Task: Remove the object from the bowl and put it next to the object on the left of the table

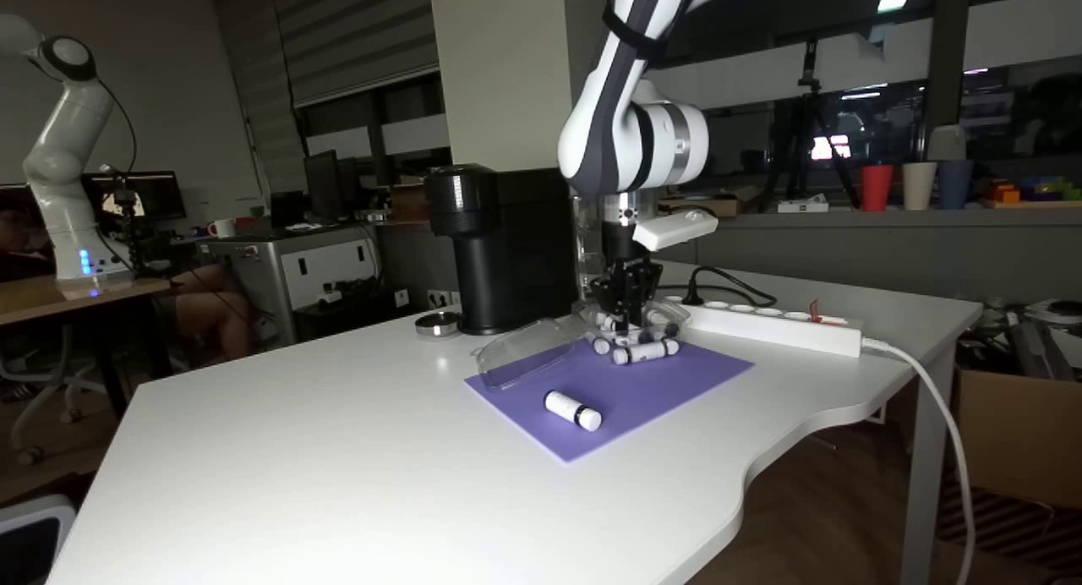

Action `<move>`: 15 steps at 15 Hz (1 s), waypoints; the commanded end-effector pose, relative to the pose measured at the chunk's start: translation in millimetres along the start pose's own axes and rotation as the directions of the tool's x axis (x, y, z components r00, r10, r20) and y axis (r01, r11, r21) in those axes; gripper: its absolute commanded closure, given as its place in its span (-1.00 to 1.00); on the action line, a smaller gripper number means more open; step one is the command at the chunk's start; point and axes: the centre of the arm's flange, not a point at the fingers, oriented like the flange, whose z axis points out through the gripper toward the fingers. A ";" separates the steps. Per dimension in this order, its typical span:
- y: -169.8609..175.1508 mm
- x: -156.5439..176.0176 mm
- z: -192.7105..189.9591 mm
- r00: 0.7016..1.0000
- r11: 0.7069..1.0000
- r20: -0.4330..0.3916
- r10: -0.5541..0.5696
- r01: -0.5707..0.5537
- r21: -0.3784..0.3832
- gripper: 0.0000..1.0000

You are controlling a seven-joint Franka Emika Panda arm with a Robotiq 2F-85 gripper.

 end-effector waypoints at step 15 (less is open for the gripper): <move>-40.3 -75.1 -117.9 0.992 0.985 -0.069 -0.106 0.114 0.130 0.87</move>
